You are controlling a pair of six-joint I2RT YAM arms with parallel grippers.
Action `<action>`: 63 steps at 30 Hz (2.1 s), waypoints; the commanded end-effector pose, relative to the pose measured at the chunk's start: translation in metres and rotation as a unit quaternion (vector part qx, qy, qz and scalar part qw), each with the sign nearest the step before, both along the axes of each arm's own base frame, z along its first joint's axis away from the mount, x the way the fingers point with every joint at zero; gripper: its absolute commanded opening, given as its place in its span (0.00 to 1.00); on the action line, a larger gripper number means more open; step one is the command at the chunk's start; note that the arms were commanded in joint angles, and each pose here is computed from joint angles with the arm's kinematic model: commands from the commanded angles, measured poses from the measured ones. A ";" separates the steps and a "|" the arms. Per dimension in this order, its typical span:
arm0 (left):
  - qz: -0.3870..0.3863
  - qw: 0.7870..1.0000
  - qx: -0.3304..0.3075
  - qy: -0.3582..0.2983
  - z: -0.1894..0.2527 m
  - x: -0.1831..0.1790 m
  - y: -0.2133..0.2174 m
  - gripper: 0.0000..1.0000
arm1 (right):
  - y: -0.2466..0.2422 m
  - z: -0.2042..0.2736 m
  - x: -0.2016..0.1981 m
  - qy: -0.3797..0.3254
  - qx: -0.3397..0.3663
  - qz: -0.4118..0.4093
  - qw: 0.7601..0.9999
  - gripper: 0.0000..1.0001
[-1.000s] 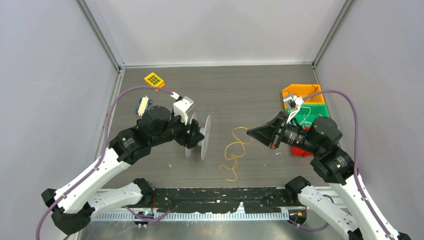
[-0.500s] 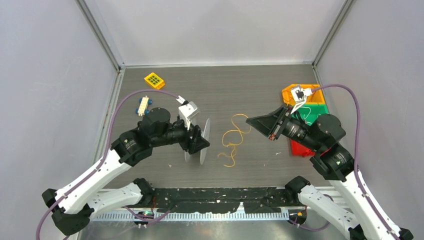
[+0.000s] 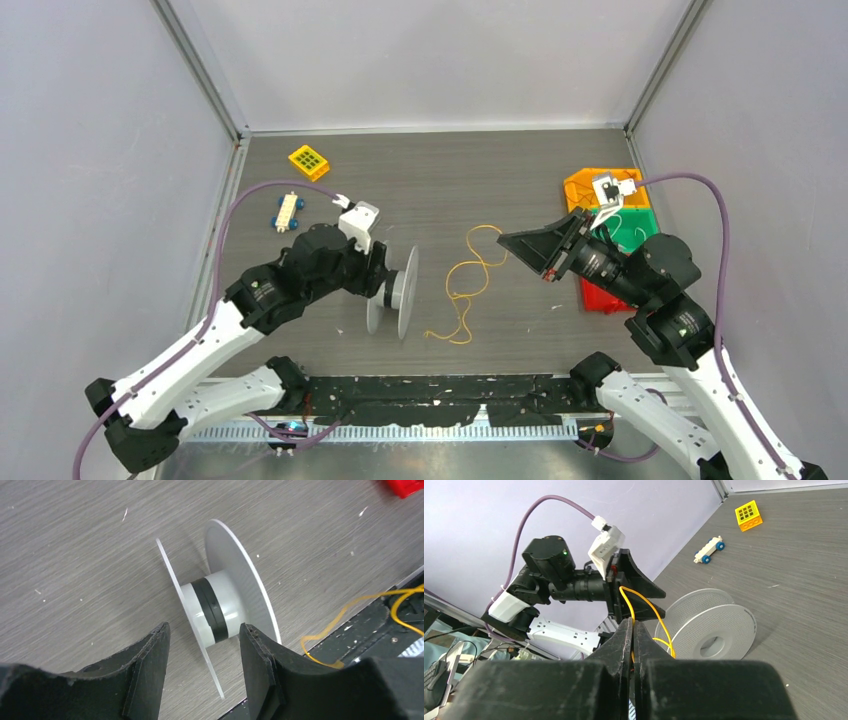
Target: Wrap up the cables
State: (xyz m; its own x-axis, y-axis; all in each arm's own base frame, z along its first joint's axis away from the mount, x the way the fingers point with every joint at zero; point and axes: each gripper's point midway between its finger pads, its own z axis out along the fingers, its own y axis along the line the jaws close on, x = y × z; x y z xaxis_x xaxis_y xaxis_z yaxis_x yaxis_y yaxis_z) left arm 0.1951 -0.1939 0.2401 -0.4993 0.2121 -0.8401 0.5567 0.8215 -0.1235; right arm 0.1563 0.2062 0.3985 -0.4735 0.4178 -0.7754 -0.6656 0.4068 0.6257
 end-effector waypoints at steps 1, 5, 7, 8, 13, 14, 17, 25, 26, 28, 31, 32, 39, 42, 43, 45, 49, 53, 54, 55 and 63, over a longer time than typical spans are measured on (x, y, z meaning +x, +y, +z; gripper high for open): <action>0.035 0.999 0.031 0.009 -0.018 0.011 0.006 0.54 | -0.004 0.012 -0.001 -0.022 0.013 -0.010 1.000 0.05; 0.050 0.996 0.064 0.022 -0.035 0.019 0.008 0.47 | -0.006 0.011 -0.003 -0.023 0.008 -0.011 1.000 0.06; 0.042 0.996 0.076 0.025 -0.041 0.020 0.006 0.38 | -0.008 0.011 -0.004 -0.027 0.005 -0.014 1.000 0.05; 0.038 0.995 0.083 0.028 -0.045 0.021 0.004 0.30 | -0.009 0.012 -0.004 -0.030 0.004 -0.017 0.999 0.05; 0.017 0.998 0.068 0.007 -0.038 0.030 -0.011 0.05 | -0.013 0.011 -0.004 -0.034 -0.001 -0.027 0.999 0.05; 0.009 0.998 0.062 -0.002 -0.034 0.033 -0.015 0.01 | -0.013 0.010 -0.003 -0.035 -0.002 -0.029 0.999 0.05; -0.010 0.998 0.048 -0.031 -0.024 0.042 -0.029 0.00 | -0.013 0.008 -0.002 -0.034 -0.005 -0.030 0.999 0.05; -0.039 0.998 0.033 -0.043 -0.023 0.058 -0.057 0.00 | -0.014 0.003 0.003 -0.034 -0.020 -0.040 0.998 0.05; -0.041 0.998 0.032 -0.044 -0.023 0.060 -0.059 0.00 | -0.015 0.002 0.003 -0.033 -0.020 -0.041 0.998 0.05; -0.040 0.998 0.038 -0.037 -0.026 0.062 -0.061 0.06 | -0.015 0.001 0.004 -0.032 -0.023 -0.045 0.998 0.05; -0.036 0.998 0.046 -0.025 -0.026 0.064 -0.062 0.16 | -0.016 0.001 0.004 -0.033 -0.025 -0.045 0.998 0.05; -0.036 0.998 0.046 -0.024 -0.026 0.063 -0.062 0.22 | -0.016 0.001 0.004 -0.032 -0.025 -0.045 0.998 0.05; -0.037 0.998 0.033 -0.030 -0.015 0.062 -0.062 0.43 | -0.012 0.002 0.003 -0.029 -0.018 -0.036 0.999 0.05; -0.031 0.999 0.023 -0.037 -0.004 0.063 -0.059 0.48 | -0.007 -0.001 0.002 -0.020 -0.013 -0.023 0.999 0.05; -0.030 0.999 0.021 -0.040 0.000 0.063 -0.058 0.49 | -0.006 -0.001 0.001 -0.021 -0.011 -0.017 1.000 0.05; -0.025 0.998 0.019 -0.045 0.008 0.065 -0.053 0.52 | -0.004 -0.002 0.002 -0.016 -0.008 -0.012 1.000 0.05; -0.013 0.999 0.019 -0.049 0.018 0.065 -0.040 0.53 | -0.001 -0.003 0.001 -0.013 -0.007 -0.005 1.000 0.05; -0.014 0.997 0.013 -0.069 0.032 0.059 -0.026 0.56 | 0.005 0.003 -0.003 -0.012 0.005 0.017 1.000 0.06; -0.023 0.997 0.005 -0.072 0.037 0.055 -0.024 0.56 | 0.008 0.005 -0.003 -0.004 0.012 0.023 1.000 0.05; -0.040 0.996 -0.008 -0.076 0.045 0.048 -0.025 0.57 | 0.010 0.010 -0.005 -0.004 0.021 0.034 0.999 0.05; -0.270 0.946 -0.155 -0.091 0.113 -0.045 -0.059 0.61 | 0.019 0.040 0.000 -0.006 0.068 0.048 0.997 0.05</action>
